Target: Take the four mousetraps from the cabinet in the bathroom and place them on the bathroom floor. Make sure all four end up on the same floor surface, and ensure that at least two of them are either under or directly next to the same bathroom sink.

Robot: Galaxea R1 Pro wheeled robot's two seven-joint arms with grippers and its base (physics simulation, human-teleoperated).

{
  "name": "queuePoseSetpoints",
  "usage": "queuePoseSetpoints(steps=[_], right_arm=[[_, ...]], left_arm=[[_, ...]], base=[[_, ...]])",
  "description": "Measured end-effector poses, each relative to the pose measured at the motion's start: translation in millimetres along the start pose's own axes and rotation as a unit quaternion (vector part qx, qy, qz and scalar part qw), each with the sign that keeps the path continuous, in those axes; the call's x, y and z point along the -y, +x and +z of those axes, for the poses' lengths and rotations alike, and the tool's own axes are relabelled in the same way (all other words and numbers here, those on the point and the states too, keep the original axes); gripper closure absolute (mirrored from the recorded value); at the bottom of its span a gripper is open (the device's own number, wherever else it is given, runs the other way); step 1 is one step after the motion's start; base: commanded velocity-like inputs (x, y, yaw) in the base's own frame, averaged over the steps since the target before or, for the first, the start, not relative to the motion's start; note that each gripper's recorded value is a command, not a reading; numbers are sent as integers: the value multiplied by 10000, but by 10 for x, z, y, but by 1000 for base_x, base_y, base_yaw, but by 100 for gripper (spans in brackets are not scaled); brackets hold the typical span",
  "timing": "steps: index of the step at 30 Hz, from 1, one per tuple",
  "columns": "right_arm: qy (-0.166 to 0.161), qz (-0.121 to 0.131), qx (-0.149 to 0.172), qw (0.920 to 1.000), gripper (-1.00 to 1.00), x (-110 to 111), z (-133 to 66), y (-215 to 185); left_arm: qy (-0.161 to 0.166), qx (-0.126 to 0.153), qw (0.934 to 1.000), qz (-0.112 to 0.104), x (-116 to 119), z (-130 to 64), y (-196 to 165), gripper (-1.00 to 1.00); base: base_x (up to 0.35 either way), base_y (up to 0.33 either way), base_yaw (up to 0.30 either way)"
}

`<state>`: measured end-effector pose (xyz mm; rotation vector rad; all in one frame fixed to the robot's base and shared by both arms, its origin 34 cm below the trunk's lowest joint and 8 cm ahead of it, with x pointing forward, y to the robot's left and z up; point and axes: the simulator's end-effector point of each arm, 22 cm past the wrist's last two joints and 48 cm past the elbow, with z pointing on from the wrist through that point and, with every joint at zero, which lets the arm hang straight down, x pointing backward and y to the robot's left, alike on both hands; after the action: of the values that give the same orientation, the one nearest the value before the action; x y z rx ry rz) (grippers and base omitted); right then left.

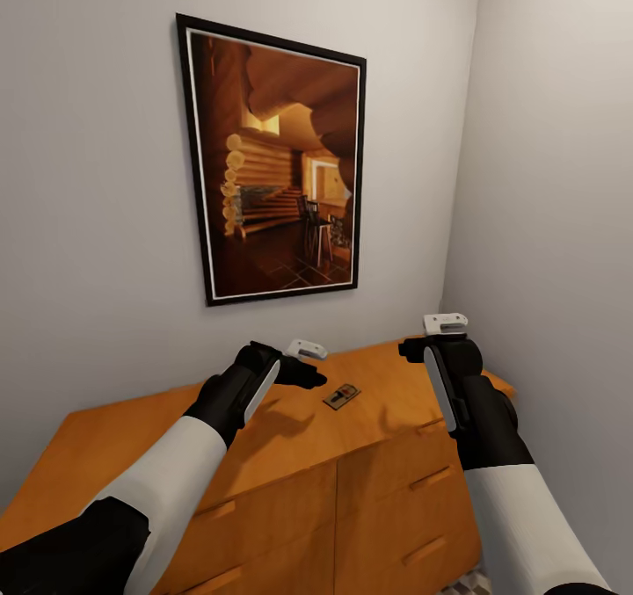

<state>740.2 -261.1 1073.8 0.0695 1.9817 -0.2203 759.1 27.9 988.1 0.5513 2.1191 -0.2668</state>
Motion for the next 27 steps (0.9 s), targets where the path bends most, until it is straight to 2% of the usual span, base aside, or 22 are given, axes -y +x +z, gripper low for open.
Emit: queuePoseSetpoints(steps=[9,27], right_arm=[[1,-1,-2,10000,-100,0,3,1],[0,-4,-2,10000,-100,-2,4,2]], left_arm=[[24,8,10000,3,11,0,-6,-100],[37,3,10000,-6,15,2,-2,-100]], base=[[170,0,0],[16,0,0]])
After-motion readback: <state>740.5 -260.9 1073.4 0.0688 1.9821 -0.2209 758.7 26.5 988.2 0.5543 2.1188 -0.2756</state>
